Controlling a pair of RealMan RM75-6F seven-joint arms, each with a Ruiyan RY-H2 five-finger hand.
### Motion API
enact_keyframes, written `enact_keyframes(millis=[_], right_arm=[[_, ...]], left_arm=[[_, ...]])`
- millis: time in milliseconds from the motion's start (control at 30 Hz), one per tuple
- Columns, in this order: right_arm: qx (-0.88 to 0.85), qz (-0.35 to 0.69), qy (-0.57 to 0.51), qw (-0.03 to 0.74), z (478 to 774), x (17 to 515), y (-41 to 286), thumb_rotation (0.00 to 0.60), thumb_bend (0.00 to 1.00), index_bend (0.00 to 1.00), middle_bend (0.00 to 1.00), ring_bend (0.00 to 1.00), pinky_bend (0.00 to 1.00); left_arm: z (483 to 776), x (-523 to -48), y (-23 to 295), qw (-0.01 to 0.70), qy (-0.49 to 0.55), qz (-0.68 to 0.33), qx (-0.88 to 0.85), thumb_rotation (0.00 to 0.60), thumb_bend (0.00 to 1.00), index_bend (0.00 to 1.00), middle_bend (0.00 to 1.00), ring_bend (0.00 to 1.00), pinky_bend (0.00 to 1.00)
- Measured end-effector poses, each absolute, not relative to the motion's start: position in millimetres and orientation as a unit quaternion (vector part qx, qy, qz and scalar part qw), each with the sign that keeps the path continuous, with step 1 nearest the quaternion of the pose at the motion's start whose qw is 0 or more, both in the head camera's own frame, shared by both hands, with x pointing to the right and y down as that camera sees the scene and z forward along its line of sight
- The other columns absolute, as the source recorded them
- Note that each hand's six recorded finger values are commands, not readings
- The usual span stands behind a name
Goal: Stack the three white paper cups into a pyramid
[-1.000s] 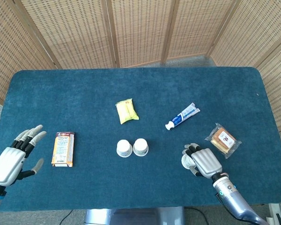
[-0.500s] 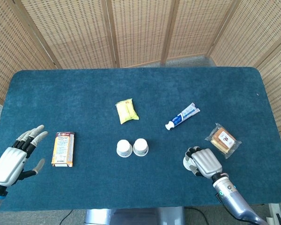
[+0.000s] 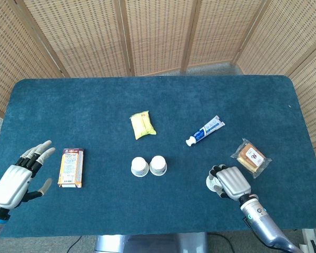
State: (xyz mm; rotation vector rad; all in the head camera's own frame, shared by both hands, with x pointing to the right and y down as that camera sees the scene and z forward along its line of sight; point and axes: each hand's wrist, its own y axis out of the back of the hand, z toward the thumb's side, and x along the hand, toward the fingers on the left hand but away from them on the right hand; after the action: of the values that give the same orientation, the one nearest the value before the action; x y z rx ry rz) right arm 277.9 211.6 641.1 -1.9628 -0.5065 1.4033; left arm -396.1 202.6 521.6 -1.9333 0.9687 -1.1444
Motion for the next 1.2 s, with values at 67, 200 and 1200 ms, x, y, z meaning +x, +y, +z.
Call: enact_keyframes(millis=[67, 200, 1200], right_arm=[[-0.752, 0.538, -0.192, 0.329, 642.6, 278.3, 212.4, 0.6, 0.45, 0.38, 0.32, 0.28, 0.7], [-0.751, 0.54, -0.187, 0.329, 644.1, 279.2, 212.3, 0.6, 0.45, 0.36, 0.31, 0.27, 0.69], [-0.77, 0.505, -0.224, 0.32, 624.4, 266.4, 201.7, 0.6, 0.52, 0.45, 0.42, 0.42, 0.86]], left_arm=[[521.3, -396.6, 202.9, 0.34, 0.372, -0.44, -0.743, 0.6, 0.49, 0.0, 0.0, 0.0, 0.13], [521.3, -395.3, 202.9, 0.34, 0.371, -0.439, -0.744, 0.6, 0.49, 0.0, 0.0, 0.0, 0.13], [519.7, -390.2, 200.4, 0.347, 0.37, -0.429, -0.748, 0.6, 0.49, 0.0, 0.0, 0.0, 0.13]])
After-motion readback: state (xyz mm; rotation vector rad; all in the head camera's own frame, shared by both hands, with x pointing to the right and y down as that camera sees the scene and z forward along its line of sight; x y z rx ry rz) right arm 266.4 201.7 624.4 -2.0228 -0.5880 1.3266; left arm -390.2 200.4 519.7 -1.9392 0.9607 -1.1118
